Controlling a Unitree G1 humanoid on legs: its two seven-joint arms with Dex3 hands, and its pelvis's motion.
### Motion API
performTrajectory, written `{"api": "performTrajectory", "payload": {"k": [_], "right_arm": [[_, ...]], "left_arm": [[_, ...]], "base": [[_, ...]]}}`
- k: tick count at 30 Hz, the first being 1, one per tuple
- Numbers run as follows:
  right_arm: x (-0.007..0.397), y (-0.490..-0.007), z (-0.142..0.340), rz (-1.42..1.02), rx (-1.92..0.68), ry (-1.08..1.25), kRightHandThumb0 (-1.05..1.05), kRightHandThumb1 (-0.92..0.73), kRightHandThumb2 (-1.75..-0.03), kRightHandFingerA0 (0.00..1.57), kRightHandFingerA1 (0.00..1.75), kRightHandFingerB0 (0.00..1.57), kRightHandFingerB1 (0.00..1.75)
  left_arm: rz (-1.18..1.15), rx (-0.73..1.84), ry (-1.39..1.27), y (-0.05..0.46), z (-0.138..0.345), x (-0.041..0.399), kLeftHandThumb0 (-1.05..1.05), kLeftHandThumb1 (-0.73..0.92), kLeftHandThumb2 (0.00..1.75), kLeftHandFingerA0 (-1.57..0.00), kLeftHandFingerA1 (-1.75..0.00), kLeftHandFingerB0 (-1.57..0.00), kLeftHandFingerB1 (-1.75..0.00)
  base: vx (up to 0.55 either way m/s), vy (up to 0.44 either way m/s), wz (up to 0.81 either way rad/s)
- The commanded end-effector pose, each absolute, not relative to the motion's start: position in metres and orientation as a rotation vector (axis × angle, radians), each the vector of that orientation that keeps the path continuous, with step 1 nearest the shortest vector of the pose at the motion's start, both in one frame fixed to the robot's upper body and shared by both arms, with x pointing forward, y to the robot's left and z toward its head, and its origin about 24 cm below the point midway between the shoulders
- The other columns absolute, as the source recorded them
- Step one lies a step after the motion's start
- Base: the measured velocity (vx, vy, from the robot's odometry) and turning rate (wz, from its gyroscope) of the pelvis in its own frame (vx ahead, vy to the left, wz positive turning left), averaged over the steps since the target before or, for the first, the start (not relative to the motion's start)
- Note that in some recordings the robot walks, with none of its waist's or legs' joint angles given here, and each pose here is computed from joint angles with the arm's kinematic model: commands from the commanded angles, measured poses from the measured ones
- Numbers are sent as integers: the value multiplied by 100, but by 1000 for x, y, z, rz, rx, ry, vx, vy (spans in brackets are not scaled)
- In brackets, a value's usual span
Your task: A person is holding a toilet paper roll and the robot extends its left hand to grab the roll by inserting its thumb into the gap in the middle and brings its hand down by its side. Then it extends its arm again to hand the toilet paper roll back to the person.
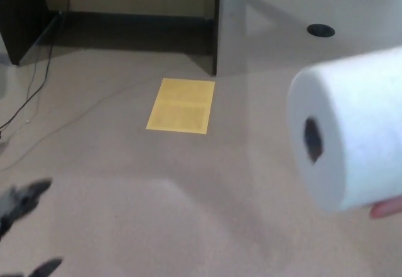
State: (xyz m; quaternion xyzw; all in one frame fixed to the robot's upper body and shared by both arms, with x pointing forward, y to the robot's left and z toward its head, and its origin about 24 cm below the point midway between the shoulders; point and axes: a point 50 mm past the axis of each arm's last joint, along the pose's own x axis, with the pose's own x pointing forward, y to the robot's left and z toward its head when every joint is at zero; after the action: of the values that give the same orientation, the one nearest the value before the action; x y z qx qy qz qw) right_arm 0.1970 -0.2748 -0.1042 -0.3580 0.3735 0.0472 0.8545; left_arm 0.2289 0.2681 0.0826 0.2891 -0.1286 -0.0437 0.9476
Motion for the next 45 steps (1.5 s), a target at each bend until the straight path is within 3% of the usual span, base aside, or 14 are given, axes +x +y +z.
{"api": "performTrajectory", "payload": {"k": [1,4,5,7,12,17,18,30,34,37,39,42,43,45], "right_arm": [[209,-280,-96,76,-775,761,-32,-64,-59,73,60,54,44],[208,-279,-96,79,-787,753,-32,-66,-59,76,62,57,45],[206,-279,-97,84,-786,755,-33,-66,-59,74,62,57,45],[204,-279,-98,87,-788,753,-33,-66,-59,74,63,59,46],[207,-278,-98,79,-769,767,-35,-66,-60,74,62,60,45],[209,-277,-97,87,-784,760,-34,-66,-60,76,62,61,45],[209,-277,-97,87,-783,758,-34,-66,-60,76,63,61,46],[205,-273,-101,93,-788,768,-33,-66,-60,79,62,62,45],[204,-271,-103,100,-779,767,-35,-65,-60,77,64,62,46],[203,-271,-103,99,-779,773,-34,-66,-60,76,60,62,45],[205,-271,-102,99,-783,775,-34,-66,-60,77,61,61,45],[207,-270,-102,98,-784,769,-35,-66,-60,76,58,61,45],[207,-270,-101,98,-783,766,-34,-66,-60,76,61,62,46],[207,-270,-101,99,-779,760,-34,-66,-60,76,61,62,45]], "left_arm": [[-220,587,-508,231,163,247,-20,28,84,-11,-51,-8,-50],[-284,585,-603,203,183,250,-21,24,81,-8,-51,-7,-49],[-302,588,-619,194,186,250,-37,39,52,-22,-32,-18,-27],[-350,585,-649,176,191,251,-24,20,78,-1,-48,0,-47],[-432,547,-693,140,199,251,-49,33,60,-16,-37,-11,-31],[-507,514,-709,115,196,249,-23,17,76,-1,-48,0,-47],[-513,520,-727,112,196,249,-43,34,58,-17,-36,-12,-30],[-552,533,-745,85,197,249,-27,21,80,-1,-49,0,-48],[-516,562,-746,83,199,250,-44,40,52,-19,-31,-15,-27],[-489,549,-762,84,201,252,-23,23,81,-7,-51,-6,-50],[-479,530,-769,83,202,254,-44,36,59,-23,-40,-13,-32],[-465,530,-776,84,204,257,-21,27,82,-7,-51,-6,-50],[-463,532,-778,84,204,257,-42,36,59,-21,-39,-14,-32],[-462,535,-784,84,204,258,-20,27,83,-9,-51,-7,-50]], "base": [[0,0,0],[0,0,0],[0,0,0],[0,0,0],[0,0,0],[0,0,0],[0,0,0],[0,0,0],[0,0,0],[0,0,0],[0,0,0],[0,0,0],[0,0,0],[0,0,0]]}}
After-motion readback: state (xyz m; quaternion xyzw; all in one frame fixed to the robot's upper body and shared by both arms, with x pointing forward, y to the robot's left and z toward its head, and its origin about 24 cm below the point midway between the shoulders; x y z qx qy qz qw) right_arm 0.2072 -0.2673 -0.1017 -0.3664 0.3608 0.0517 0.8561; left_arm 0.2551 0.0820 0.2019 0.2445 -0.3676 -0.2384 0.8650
